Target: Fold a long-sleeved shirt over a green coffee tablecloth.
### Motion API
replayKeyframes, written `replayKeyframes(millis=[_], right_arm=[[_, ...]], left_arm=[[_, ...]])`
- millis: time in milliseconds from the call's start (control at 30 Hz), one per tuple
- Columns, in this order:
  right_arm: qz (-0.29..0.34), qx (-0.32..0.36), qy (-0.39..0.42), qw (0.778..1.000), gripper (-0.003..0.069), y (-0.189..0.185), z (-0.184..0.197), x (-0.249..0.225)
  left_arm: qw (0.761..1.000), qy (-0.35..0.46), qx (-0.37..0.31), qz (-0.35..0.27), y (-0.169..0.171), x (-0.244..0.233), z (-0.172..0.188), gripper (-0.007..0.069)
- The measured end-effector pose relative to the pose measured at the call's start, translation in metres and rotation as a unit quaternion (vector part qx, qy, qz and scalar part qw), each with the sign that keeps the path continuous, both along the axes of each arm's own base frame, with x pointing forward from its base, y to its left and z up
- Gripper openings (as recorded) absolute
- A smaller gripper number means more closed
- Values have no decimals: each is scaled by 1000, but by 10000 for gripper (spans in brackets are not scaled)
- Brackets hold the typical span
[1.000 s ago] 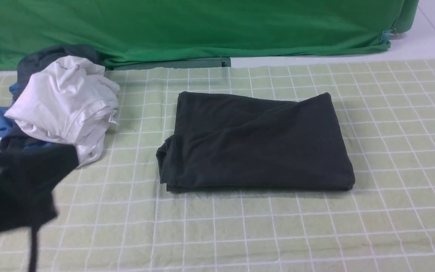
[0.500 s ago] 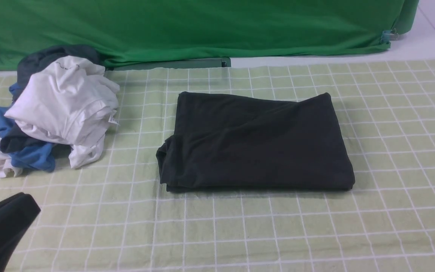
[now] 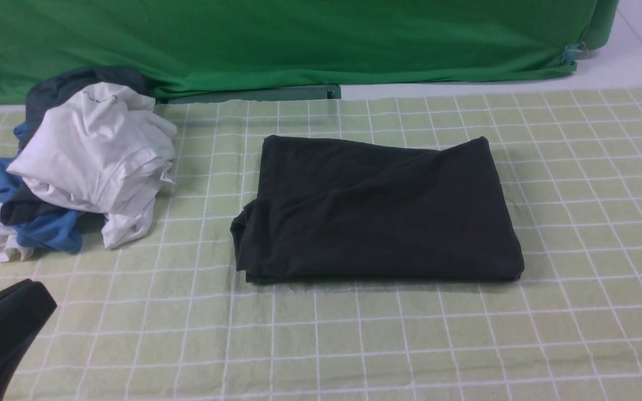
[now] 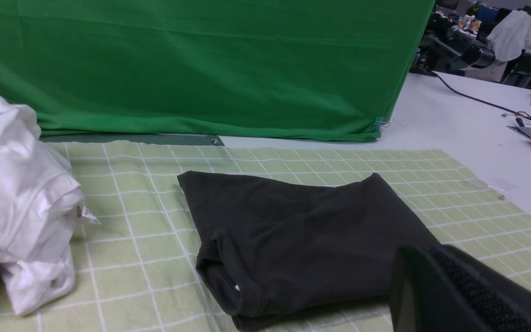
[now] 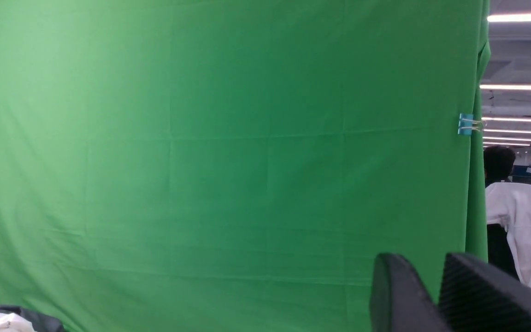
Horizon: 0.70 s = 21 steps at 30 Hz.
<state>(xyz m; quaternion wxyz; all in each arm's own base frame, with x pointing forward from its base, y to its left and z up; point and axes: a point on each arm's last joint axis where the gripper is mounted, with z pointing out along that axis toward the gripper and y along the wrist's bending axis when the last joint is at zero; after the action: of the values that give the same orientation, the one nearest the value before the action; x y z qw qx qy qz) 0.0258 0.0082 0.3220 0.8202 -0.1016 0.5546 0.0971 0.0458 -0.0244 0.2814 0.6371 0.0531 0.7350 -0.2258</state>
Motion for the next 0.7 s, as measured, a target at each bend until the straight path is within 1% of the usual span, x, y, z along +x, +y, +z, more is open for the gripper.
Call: replayKeyframes(millis=[200,300,433,500,600,667,700], right_arm=[[0,0,0,1000,174,0,0,0],[0,0,0,1000,177,0,0,0],[0,0,0,1000,196,0,0,0],[0,0,0,1000,199,0,0,0],[0,0,0,1000,209,0,0,0],[0,0,0,1000,213,0,0,0],[0,0,0,1000,214,0,0,0]], left_arm=[[1000,-2,4,0,0,0,0,16],[1000,-9,22,-1,0,0,0,16],[997,-33,73,2,1,1,0,16],[996,-39,84,6,2,1,1,16],[991,-51,116,41,6,3,0,16],[988,-53,129,72,10,5,-6,16],[987,-53,129,75,10,5,-7,16]])
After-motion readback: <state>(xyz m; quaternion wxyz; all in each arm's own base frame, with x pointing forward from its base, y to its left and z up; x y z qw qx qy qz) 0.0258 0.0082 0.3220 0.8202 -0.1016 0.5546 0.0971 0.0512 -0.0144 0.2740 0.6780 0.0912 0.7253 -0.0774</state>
